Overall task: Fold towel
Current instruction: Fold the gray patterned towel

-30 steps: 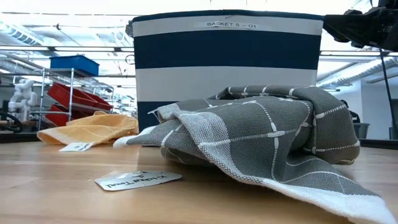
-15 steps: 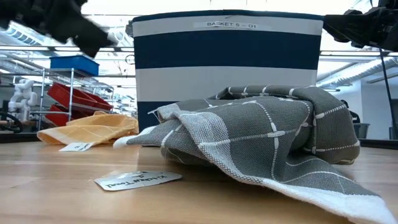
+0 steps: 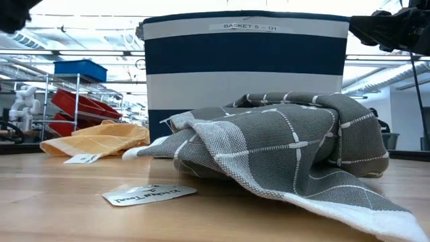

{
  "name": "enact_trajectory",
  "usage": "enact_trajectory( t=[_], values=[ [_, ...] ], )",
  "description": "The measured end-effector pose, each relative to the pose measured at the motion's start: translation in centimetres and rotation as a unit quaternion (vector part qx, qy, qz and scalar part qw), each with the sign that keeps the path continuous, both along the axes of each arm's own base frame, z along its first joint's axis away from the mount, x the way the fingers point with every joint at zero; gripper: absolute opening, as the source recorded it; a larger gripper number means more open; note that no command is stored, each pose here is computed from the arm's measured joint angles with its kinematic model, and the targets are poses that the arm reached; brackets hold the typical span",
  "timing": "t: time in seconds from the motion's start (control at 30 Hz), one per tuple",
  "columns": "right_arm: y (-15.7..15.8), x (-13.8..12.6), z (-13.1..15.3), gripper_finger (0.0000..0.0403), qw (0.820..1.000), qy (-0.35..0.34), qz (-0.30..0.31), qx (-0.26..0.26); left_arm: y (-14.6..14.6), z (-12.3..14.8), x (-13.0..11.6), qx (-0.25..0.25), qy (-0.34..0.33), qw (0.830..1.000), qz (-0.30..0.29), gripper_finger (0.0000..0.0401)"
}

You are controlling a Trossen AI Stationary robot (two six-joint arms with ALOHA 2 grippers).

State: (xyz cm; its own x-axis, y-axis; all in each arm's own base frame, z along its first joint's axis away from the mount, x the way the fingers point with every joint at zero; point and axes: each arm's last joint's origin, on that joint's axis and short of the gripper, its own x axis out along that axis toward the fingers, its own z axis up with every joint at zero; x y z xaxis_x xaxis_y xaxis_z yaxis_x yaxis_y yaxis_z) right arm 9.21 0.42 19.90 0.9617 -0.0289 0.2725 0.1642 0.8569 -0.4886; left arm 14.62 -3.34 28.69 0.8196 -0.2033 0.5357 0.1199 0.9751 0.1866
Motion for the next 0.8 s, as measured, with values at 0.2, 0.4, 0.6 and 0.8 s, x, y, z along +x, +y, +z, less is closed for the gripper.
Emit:
enact_trajectory(
  t=[0.2,0.4,0.6,0.8],
  values=[
    [0.0,0.0,0.0,0.0249,1.000,0.000,0.000,0.000,0.0,3.2,-0.1,0.036,-0.041,0.998,0.033,0.0176],
    [-0.4,-0.3,0.8,0.0249,0.996,-0.041,-0.074,-0.024,0.1,7.3,0.4,0.070,0.016,0.995,0.073,0.0176],
    [-0.6,-0.8,1.9,0.0249,0.985,-0.087,-0.124,-0.082,0.5,10.7,-0.2,0.072,0.090,0.987,0.116,0.0176],
    [-0.5,-0.8,2.0,0.0249,0.990,-0.101,-0.087,-0.038,0.6,11.5,-0.7,0.059,0.176,0.977,0.103,0.0176]
  ],
)
